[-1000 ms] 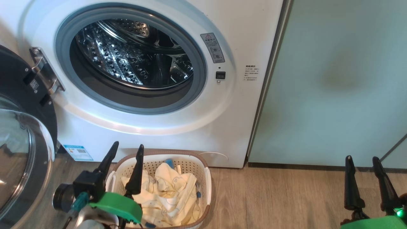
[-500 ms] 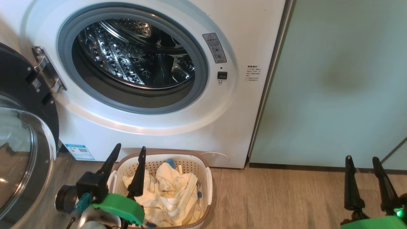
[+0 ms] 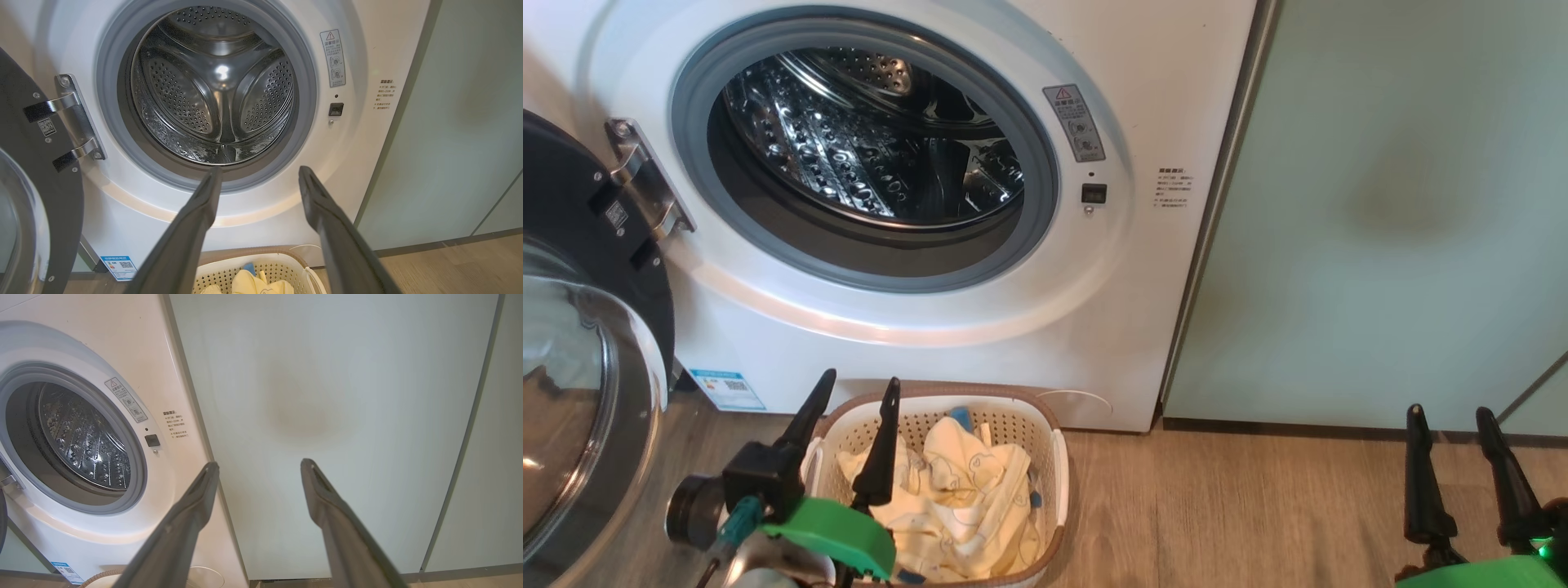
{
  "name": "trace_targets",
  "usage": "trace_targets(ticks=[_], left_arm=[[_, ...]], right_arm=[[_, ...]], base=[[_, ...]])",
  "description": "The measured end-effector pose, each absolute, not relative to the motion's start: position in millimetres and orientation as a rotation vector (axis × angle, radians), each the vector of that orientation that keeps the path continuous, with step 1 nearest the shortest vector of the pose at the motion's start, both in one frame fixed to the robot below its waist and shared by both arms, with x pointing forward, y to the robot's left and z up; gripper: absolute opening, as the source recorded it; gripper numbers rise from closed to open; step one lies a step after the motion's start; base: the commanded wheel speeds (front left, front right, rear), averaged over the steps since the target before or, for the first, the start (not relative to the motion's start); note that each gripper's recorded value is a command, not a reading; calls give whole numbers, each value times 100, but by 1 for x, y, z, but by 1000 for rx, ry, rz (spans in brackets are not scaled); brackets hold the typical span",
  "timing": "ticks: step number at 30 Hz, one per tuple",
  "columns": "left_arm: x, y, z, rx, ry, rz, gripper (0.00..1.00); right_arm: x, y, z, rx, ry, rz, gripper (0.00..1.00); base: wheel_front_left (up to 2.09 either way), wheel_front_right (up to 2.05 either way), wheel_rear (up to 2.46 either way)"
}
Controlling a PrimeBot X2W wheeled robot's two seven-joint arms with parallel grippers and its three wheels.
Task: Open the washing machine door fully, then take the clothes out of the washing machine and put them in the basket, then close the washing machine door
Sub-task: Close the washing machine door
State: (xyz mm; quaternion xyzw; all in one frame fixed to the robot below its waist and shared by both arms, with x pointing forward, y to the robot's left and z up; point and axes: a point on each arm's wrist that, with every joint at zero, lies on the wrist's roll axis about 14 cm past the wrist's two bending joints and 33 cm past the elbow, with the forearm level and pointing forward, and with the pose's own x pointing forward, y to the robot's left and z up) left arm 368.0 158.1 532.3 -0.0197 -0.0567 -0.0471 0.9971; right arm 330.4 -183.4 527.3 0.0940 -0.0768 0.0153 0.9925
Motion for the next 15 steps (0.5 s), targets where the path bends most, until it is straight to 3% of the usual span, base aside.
trace_targets(ticks=[7,15], left_arm=[[368,160,532,-30,-113,-88,100],[368,159,534,-25,-118,-96,100]], right_arm=[[331,-183,524,182,-143,31,100],[330,-184,516,178,-116,27,100]], base=[[-92,92,0],[-184,184,0]])
